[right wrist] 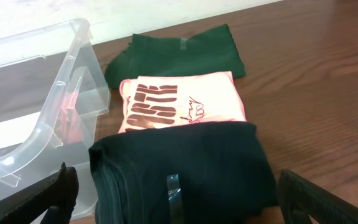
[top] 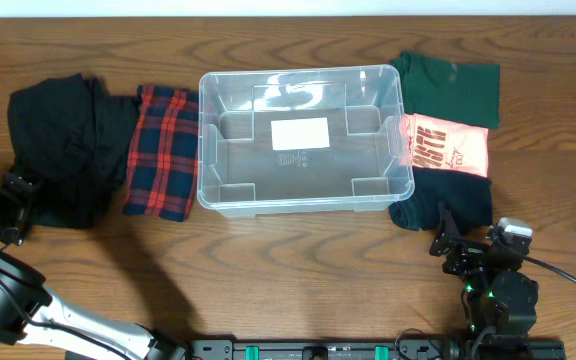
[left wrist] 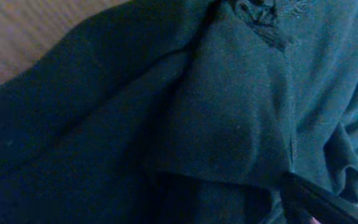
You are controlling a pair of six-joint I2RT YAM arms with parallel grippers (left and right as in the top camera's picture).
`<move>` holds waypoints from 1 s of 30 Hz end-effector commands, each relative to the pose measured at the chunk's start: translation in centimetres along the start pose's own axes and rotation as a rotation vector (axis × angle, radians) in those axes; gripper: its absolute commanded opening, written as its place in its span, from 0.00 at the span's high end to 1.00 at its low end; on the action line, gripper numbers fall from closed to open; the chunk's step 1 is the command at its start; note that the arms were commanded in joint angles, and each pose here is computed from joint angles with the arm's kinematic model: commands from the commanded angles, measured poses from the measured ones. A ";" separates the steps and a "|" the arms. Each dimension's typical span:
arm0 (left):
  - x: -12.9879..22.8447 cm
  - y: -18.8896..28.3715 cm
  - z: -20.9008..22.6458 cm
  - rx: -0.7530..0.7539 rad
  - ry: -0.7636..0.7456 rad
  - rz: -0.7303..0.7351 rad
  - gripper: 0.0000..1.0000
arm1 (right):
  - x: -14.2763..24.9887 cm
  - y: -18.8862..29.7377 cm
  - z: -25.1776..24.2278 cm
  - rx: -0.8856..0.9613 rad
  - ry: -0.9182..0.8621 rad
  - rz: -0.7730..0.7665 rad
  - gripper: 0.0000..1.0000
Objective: Pack container
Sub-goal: 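Grasp the folded black clothes with the left gripper, then lift the black clothes and lower them into the clear container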
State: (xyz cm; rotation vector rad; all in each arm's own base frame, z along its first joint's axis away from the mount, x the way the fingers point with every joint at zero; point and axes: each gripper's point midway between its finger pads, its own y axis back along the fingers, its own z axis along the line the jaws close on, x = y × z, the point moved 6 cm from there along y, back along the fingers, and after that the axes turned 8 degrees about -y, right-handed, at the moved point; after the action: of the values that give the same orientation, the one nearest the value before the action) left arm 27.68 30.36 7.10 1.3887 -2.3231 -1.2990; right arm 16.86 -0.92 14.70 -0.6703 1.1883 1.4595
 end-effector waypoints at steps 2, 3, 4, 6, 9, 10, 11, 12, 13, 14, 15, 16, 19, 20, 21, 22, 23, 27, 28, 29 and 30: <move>0.5 -1.8 -1.3 0.044 -0.047 0.040 0.55 | 0.0 0.0 -0.1 0.005 -0.014 -0.004 0.01; 0.5 -1.8 -1.4 0.045 -0.047 0.043 0.69 | 0.0 0.0 -0.1 0.005 -0.014 -0.004 0.01; 0.5 -1.8 -1.4 0.045 -0.044 0.045 0.81 | 0.0 0.0 -0.1 0.005 -0.014 -0.004 0.01; 0.6 -1.4 -1.5 0.061 -0.034 0.044 0.92 | 0.0 0.0 -0.1 0.005 -0.014 -0.004 0.01; -0.2 0.6 -3.2 0.194 -0.026 -0.014 0.94 | 0.0 0.0 -0.1 0.005 -0.014 -0.004 0.01; -0.6 1.5 -3.8 0.228 -0.024 -0.037 0.94 | 0.0 0.0 -0.1 0.005 -0.014 -0.004 0.01; -1.0 2.5 -4.4 0.250 -0.017 -0.060 0.94 | 0.0 0.0 -0.1 0.005 -0.014 -0.004 0.01; -1.4 3.8 -5.2 0.265 -0.014 -0.089 0.94 | 0.0 0.0 -0.1 0.005 -0.014 -0.004 0.01; -1.8 5.1 -6.0 0.278 -0.023 -0.116 0.94 | 0.0 0.0 -0.1 0.005 -0.014 -0.004 0.01; -2.1 6.6 -7.1 0.288 -0.037 -0.148 0.94 | 0.0 0.0 -0.1 0.005 -0.014 -0.004 0.01; -2.3 8.0 -8.3 0.297 -0.062 -0.177 0.94 | 0.0 0.0 -0.1 0.005 -0.014 -0.004 0.01; -2.4 9.4 -9.6 0.300 -0.084 -0.207 0.94 | 0.0 0.0 -0.1 0.005 -0.014 -0.004 0.01; -2.2 14.0 -14.2 0.304 -0.185 -0.301 0.94 | 0.0 0.0 -0.1 0.005 -0.014 -0.004 0.01; -1.8 15.5 -16.1 0.308 -0.231 -0.335 0.94 | 0.0 0.0 -0.1 0.005 -0.014 -0.004 0.01; -1.2 16.9 -17.9 0.312 -0.275 -0.362 0.94 | 0.0 0.0 -0.1 0.005 -0.014 -0.004 0.01; -0.6 18.1 -19.6 0.320 -0.316 -0.388 0.94 | 0.0 0.0 -0.1 0.005 -0.014 -0.004 0.01; 0.1 19.2 -21.4 0.331 -0.354 -0.413 0.94 | 0.0 0.0 -0.1 0.005 -0.014 -0.004 0.01; 3.2 22.9 -28.2 0.416 -0.484 -0.490 0.94 | 0.0 0.0 -0.1 0.005 -0.014 -0.004 0.01; 4.0 23.5 -29.7 0.443 -0.512 -0.501 0.94 | 0.0 0.0 -0.1 0.005 -0.014 -0.004 0.01; 4.8 24.1 -31.1 0.471 -0.545 -0.512 0.94 | 0.0 0.0 -0.1 0.005 -0.014 -0.004 0.01; 5.8 24.7 -32.6 0.506 -0.586 -0.520 0.94 | 0.0 0.0 -0.1 0.005 -0.014 -0.004 0.01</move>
State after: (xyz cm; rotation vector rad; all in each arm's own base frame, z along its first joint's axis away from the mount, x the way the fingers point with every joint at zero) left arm 25.41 16.45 39.38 2.1164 -2.6587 -1.5900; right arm 16.86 -0.92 14.70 -0.6701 1.1886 1.4597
